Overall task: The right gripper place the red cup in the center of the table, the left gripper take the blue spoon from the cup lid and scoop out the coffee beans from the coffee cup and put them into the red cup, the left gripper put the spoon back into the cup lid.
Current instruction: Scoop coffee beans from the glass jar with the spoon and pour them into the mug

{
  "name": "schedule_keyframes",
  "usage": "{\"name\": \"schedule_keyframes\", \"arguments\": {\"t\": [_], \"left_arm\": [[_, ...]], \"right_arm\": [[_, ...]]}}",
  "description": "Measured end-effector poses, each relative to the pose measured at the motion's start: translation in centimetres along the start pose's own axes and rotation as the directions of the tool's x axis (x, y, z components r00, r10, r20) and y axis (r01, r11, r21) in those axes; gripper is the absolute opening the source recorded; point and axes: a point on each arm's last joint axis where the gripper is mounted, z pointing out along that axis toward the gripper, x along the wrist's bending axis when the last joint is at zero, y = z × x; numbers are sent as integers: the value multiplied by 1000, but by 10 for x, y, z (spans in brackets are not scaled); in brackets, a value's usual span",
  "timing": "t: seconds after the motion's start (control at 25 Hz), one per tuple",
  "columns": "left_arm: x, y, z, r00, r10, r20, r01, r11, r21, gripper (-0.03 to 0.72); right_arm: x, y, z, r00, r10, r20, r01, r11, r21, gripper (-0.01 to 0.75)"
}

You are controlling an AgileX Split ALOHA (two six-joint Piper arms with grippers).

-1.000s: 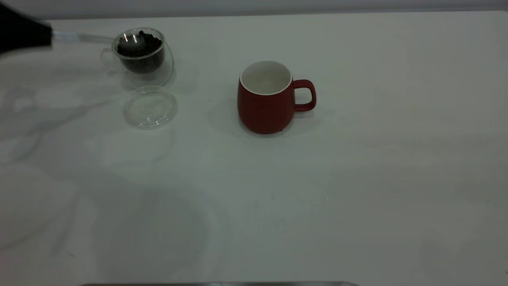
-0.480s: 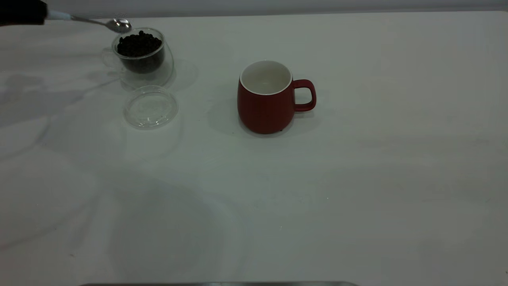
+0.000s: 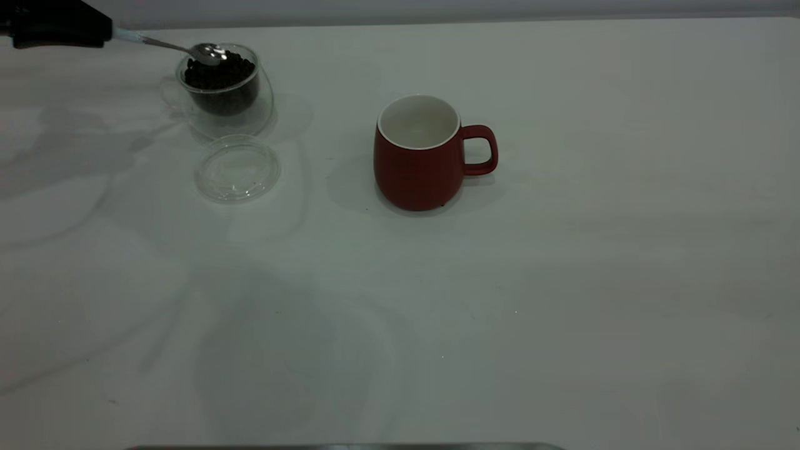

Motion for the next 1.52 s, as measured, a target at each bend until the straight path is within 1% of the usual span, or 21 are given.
{"name": "schedule_keyframes", "arguments": {"t": [0.24,0.48,0.72,1.0,1.12,1.52], "left_arm": [[3,-8,12,1000,-24,16,24,999,29,126],[8,-17,21,982,-187,38,184,981,60,126],[8,-18,22,931,-363,34,360,930,71,126],[10,-18,18,862,-506,29,503,861,73,126],[12,-18,16,849,-528,35,524,848,76,126],[16,-21,4,829,-553,79,545,832,101,126]], "right_arm": [[0,0,0,1000,0,0,0,1000,0,568],[0,0,0,1000,0,0,0,1000,0,568],[0,0,0,1000,0,0,0,1000,0,568],[0,0,0,1000,0,0,0,1000,0,568],[0,0,0,1000,0,0,0,1000,0,568],[0,0,0,1000,0,0,0,1000,0,568]]}}
